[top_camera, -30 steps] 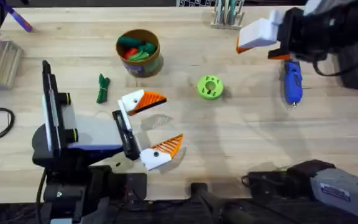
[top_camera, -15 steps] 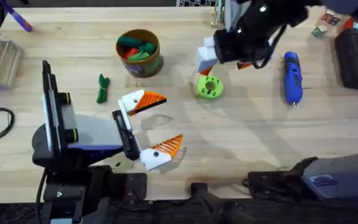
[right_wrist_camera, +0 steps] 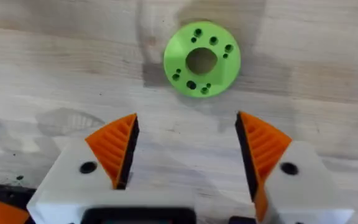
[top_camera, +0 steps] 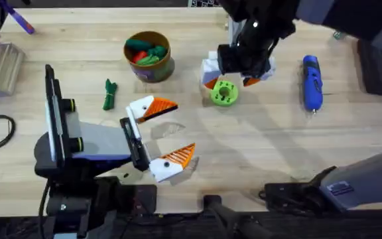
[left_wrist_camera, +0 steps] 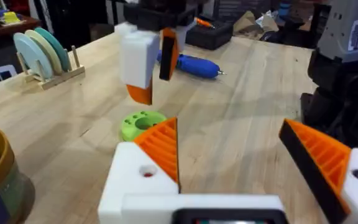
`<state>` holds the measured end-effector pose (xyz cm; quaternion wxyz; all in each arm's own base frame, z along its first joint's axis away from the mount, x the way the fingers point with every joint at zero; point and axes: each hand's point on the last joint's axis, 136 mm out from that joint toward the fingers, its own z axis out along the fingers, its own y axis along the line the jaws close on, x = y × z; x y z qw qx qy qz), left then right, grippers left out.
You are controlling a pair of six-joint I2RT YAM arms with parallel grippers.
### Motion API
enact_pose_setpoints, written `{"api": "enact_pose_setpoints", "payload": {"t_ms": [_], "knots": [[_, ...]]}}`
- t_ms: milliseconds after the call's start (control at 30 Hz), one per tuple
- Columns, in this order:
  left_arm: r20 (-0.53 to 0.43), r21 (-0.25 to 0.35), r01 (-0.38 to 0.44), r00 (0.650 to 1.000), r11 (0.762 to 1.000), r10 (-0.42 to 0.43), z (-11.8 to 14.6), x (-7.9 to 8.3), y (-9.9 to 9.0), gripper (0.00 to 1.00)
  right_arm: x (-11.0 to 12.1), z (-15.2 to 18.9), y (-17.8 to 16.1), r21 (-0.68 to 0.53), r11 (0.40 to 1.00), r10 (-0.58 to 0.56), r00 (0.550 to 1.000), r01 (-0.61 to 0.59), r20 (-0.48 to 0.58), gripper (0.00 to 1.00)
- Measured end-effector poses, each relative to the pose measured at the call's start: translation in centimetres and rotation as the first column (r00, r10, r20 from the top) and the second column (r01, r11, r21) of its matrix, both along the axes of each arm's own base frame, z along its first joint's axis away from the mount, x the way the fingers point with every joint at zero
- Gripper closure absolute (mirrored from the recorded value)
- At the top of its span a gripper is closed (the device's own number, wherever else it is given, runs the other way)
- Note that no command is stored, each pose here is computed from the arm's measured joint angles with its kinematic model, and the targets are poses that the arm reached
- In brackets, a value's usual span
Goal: Pick up the gripper from the table and insert it into the empty holder that is missing its gripper. Then pick up a screw, insert it into the mounting hole, and use the screwdriver to tighten it. Finally, clean up the table by picking up the vegetable and placing it into the bucket.
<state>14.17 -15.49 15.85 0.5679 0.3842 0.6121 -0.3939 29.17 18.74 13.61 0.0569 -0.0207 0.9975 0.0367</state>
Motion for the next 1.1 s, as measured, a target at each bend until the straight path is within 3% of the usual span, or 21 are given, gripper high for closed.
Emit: {"api": "enact_pose_setpoints", "payload": {"t_ms": [200,633,700,933,1100], "knots": [[0.000,0.000,0.000,1.000,1.000,0.000,0.0,0.0,0.0,0.015,-0.2,-2.7,-0.1,0.038,0.998,-0.041,0.999,0.043,-0.034,0.169],[0.000,0.000,0.000,1.000,1.000,0.000,0.0,0.0,0.0,0.015,-0.8,-5.7,-0.9,-0.016,0.998,-0.054,0.993,0.052,-0.103,0.243],[0.000,0.000,0.000,1.000,1.000,0.000,0.0,0.0,0.0,0.015,-0.7,-6.3,-1.0,-0.032,0.998,-0.055,0.993,0.052,-0.106,0.299],[0.000,0.000,0.000,1.000,1.000,0.000,0.0,0.0,0.0,0.016,0.1,-6.5,-0.6,-0.029,0.998,-0.051,0.996,0.049,-0.077,0.447],[-0.001,0.000,0.000,1.000,1.000,0.000,0.0,0.0,0.0,0.015,-0.1,-6.5,-0.1,-0.025,0.999,-0.034,0.997,0.032,-0.071,0.454]]}}
